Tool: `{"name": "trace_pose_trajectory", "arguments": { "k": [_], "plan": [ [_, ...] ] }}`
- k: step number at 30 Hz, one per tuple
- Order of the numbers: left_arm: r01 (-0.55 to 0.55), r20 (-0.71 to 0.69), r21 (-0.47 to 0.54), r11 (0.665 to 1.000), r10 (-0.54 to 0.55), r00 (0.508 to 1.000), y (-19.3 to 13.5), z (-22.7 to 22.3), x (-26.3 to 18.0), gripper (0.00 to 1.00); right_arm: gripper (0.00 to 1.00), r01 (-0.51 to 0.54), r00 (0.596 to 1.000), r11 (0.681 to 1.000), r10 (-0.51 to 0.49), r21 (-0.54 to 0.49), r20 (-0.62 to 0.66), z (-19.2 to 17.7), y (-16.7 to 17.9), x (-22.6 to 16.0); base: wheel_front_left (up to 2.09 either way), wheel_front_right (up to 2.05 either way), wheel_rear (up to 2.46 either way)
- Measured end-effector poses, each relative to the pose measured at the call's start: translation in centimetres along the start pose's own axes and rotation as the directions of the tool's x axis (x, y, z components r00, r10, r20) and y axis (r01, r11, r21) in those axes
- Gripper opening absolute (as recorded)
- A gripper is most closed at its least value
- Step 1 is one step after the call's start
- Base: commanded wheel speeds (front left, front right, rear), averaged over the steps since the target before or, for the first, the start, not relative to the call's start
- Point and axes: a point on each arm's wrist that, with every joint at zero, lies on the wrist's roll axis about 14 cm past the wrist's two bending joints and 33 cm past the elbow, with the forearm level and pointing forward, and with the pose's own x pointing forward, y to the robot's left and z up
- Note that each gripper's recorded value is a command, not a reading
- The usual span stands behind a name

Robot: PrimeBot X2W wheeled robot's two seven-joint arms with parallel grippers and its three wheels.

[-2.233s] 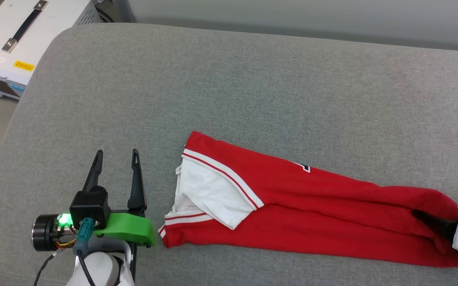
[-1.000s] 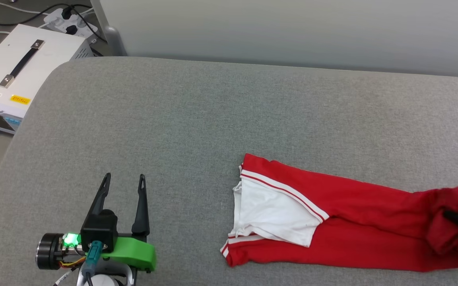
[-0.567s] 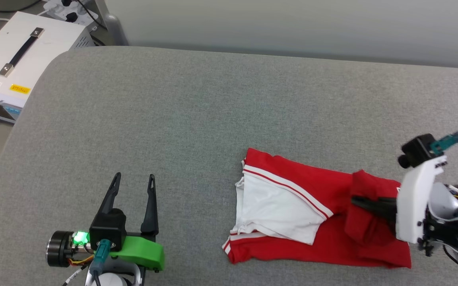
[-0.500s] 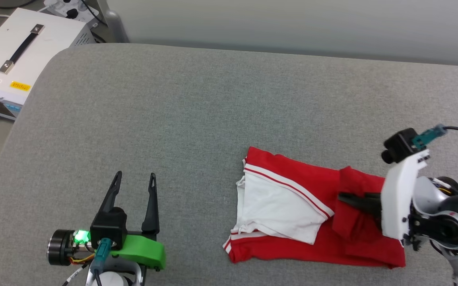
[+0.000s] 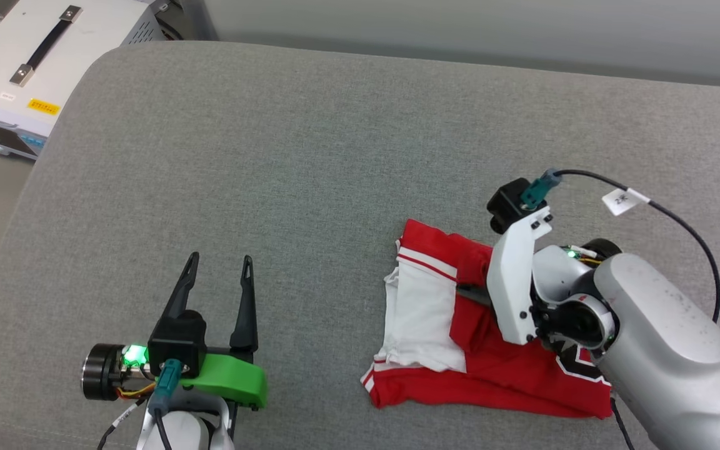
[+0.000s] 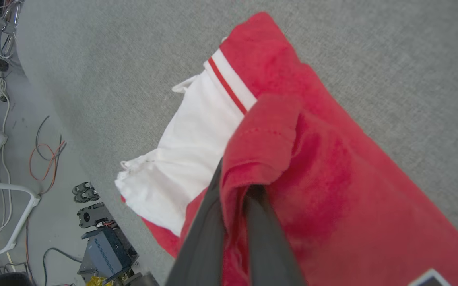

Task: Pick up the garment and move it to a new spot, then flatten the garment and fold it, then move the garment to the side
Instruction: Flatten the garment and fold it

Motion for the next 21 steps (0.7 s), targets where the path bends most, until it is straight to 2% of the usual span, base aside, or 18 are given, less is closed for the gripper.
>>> {"name": "trace_pose_trajectory", "arguments": {
  "k": [5,7,8,9,10,13,16,19,21],
  "plan": [
    [-0.012,-0.013,0.003,1.0,0.012,1.0,0.2,-0.4,0.0,1.0,0.0,0.011,0.996,1.0,-0.011,-0.001,-0.093,-2.9,-0.4,1.9,0.0,0.0,0.0],
    [-0.016,-0.016,0.0,1.0,0.016,1.0,0.3,-0.5,0.0,1.0,0.0,0.012,0.997,1.0,-0.013,-0.006,-0.076,-3.0,-0.5,2.2,0.0,0.0,0.0],
    [-0.017,-0.016,-0.001,1.0,0.017,1.0,0.3,-0.5,0.0,1.0,0.1,0.012,0.998,1.0,-0.012,-0.009,-0.067,-2.9,-0.5,2.2,0.0,0.0,0.0],
    [-0.019,-0.015,-0.001,1.0,0.019,1.0,0.3,-0.5,0.0,1.0,0.44,0.009,0.999,1.0,-0.009,-0.008,-0.053,-2.8,-0.4,2.1,0.0,0.0,0.0],
    [-0.02,-0.014,-0.001,1.0,0.02,1.0,0.4,-0.4,-0.1,1.0,1.0,0.006,1.0,1.0,-0.006,-0.008,-0.027,-2.4,-0.3,2.0,0.0,0.0,0.0],
    [-0.022,-0.004,-0.002,1.0,0.022,1.0,0.5,-0.1,-0.2,1.0,1.0,-0.002,0.997,0.999,0.005,-0.038,0.079,-0.5,0.2,0.8,0.0,0.0,0.0],
    [-0.018,0.016,-0.002,1.0,0.018,1.0,0.4,0.6,-0.3,1.0,1.0,0.017,0.97,0.995,0.007,-0.097,0.244,2.5,0.4,-1.5,0.0,0.0,0.0],
    [-0.014,0.036,-0.004,1.0,0.015,0.999,0.3,1.2,-0.3,1.0,1.0,0.076,0.91,0.987,-0.012,-0.14,0.414,5.3,-0.3,-4.7,0.0,0.0,0.0],
    [-0.009,0.053,-0.007,1.0,0.009,0.999,0.1,1.7,-0.2,1.0,1.0,0.144,0.854,0.978,-0.046,-0.15,0.519,6.5,-1.5,-7.1,0.0,0.0,0.0]
  ]
}}
